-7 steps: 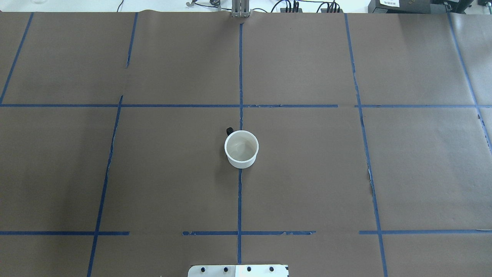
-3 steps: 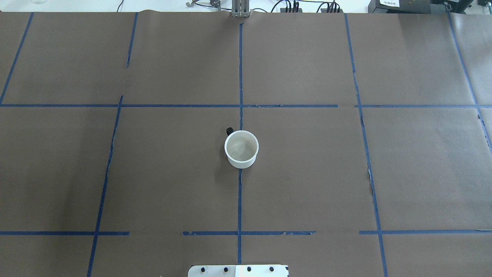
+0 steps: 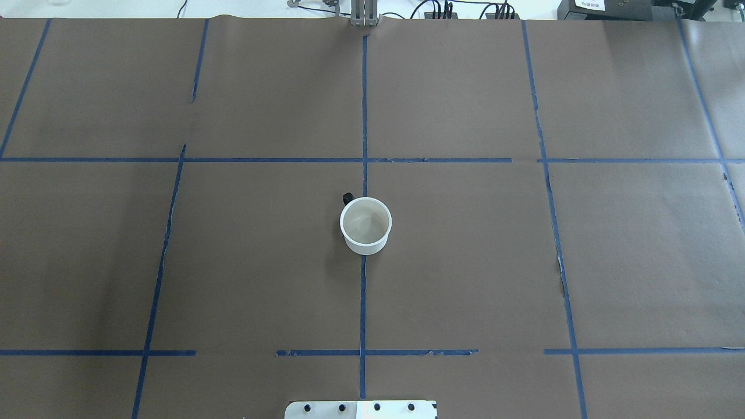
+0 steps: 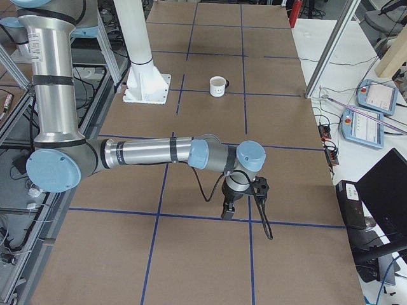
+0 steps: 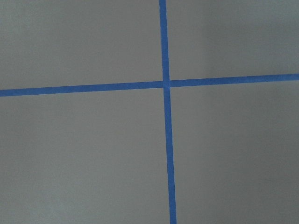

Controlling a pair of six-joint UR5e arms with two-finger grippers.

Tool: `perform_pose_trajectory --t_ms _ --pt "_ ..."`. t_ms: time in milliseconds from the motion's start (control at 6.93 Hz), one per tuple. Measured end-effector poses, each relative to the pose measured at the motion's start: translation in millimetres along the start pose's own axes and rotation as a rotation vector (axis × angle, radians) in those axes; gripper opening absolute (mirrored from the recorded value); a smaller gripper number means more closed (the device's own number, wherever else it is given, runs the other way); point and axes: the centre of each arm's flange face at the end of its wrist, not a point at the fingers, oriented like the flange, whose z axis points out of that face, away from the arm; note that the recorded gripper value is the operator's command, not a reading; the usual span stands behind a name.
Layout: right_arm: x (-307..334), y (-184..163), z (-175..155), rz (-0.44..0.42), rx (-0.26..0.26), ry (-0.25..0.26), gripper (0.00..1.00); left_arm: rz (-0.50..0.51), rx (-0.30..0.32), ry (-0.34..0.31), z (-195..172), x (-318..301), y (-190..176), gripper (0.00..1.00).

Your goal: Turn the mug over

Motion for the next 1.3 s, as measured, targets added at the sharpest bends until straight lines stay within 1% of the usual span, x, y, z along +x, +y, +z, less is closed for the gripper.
perform_pose_trajectory --t_ms 1298 --pt "-0.2 -0.2 -0.3 0.0 0.0 0.0 1.0 -0.006 0.015 -0.002 -7.5 -2.8 -1.2 1.0"
